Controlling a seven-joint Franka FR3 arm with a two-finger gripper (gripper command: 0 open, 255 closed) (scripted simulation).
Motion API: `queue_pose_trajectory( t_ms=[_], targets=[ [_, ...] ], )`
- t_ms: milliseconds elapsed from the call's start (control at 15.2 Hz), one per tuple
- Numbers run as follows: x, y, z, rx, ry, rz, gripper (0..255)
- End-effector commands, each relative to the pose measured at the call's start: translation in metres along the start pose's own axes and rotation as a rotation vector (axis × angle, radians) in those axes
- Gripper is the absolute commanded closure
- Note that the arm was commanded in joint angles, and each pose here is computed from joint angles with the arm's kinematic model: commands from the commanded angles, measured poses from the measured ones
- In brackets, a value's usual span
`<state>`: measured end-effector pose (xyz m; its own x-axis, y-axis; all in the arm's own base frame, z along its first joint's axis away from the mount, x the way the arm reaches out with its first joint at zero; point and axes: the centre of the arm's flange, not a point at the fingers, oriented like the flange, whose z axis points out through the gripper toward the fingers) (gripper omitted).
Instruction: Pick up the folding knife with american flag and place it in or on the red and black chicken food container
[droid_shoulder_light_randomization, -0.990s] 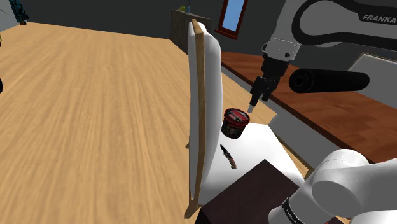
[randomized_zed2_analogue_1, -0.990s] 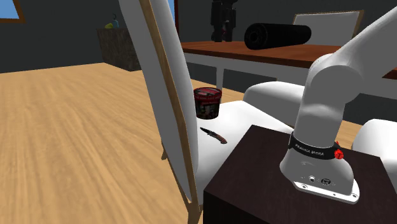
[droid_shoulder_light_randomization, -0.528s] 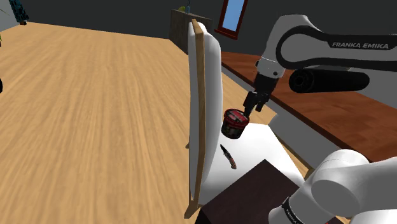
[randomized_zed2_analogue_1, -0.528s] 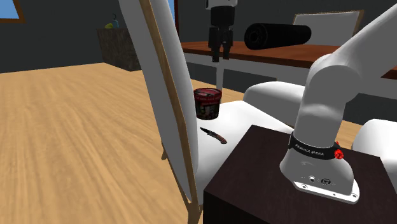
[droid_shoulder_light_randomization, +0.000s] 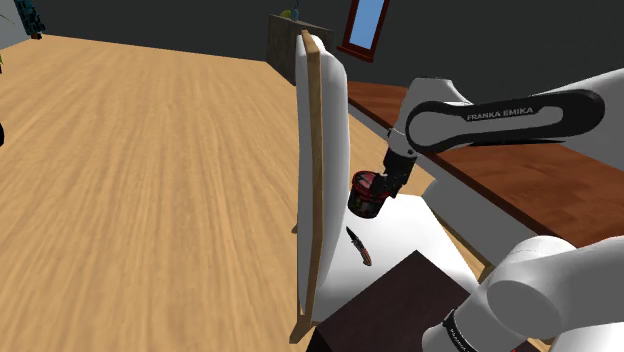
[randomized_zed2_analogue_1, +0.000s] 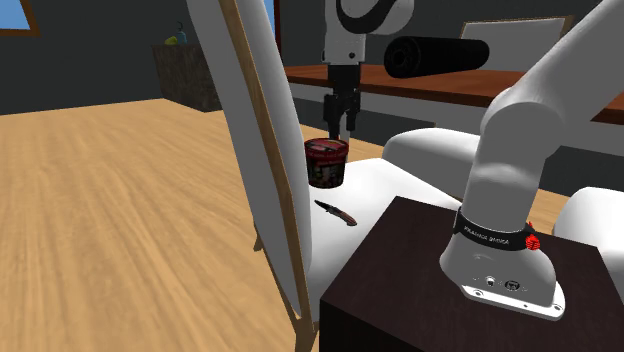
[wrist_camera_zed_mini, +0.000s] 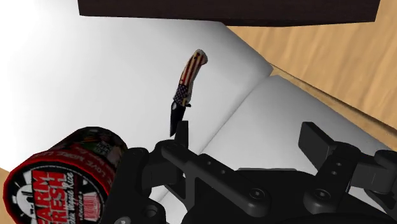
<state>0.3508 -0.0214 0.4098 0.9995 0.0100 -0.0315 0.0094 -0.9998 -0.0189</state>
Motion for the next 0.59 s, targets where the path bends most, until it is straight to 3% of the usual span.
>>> queue_pose_trajectory(
  t_ms=[0,528],
  targets=[
    [0.008,0.004,0.025,-0.003,0.003,0.009,0],
    [0.031,0.033,0.123,-0.012,0.006,0.047,0]
  ],
)
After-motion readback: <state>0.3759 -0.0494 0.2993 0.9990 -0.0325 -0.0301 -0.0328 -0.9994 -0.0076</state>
